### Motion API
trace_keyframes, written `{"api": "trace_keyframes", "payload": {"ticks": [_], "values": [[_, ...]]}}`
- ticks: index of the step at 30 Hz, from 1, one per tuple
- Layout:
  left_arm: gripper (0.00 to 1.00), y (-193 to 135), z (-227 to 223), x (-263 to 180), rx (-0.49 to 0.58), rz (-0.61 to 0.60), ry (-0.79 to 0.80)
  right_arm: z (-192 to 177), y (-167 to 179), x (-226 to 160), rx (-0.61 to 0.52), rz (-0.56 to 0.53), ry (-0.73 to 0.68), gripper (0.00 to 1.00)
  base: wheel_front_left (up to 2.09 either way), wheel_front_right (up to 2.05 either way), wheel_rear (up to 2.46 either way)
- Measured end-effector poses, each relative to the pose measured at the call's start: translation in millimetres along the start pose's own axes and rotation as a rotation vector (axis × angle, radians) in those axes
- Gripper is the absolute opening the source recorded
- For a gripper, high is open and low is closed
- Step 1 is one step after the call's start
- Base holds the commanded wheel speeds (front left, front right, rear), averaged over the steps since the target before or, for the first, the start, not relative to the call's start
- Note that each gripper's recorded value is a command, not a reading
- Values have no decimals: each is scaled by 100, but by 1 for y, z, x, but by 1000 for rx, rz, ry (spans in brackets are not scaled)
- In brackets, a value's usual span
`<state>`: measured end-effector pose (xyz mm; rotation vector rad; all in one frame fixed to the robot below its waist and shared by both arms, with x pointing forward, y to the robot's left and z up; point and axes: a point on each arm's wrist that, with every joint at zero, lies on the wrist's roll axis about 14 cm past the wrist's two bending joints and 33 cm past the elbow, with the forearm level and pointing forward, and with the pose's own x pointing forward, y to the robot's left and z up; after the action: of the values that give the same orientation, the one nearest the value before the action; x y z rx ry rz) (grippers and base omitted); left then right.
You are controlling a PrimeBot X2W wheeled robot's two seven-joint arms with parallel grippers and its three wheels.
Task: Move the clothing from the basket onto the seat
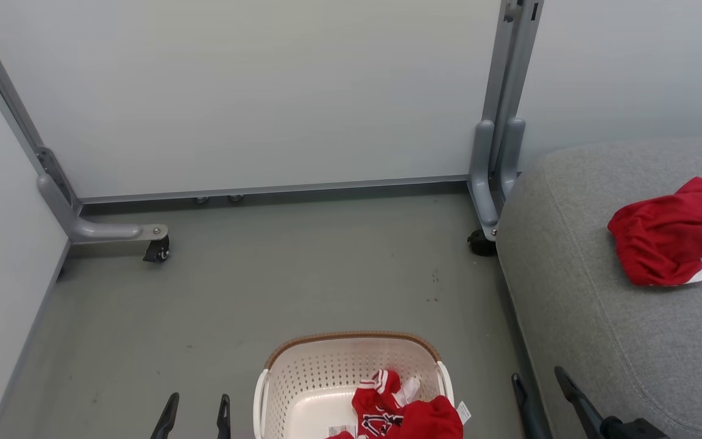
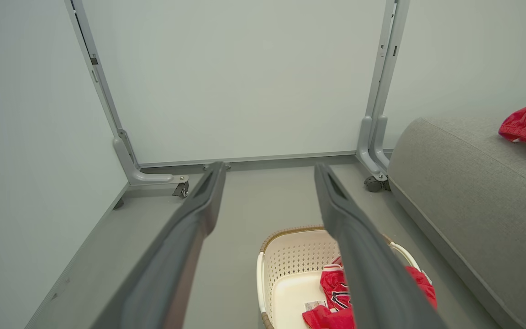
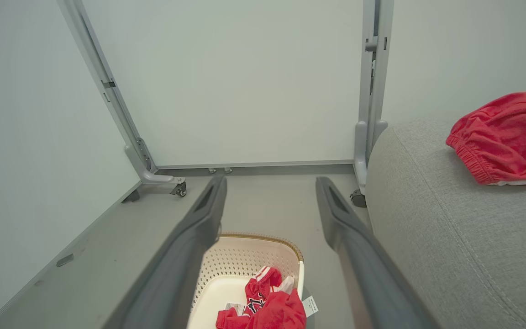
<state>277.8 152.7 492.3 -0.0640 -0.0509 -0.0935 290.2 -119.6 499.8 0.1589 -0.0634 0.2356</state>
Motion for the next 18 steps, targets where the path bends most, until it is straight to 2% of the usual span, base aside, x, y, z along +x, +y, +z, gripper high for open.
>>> {"api": "trace_keyframes", "payload": {"ticks": [7,12,18], "values": [[100,-16,-7,14,-38,-47,24,-9,-9,4,-1,-23,35,100,0,0,0],[100,-28,-17,31,-44,-90,60,-6,-28,18,-25,-63,34,100,0,0,0],[100,-41,-21,78,-49,-151,66,19,-54,64,-73,-85,-48,100,0,0,0]]}}
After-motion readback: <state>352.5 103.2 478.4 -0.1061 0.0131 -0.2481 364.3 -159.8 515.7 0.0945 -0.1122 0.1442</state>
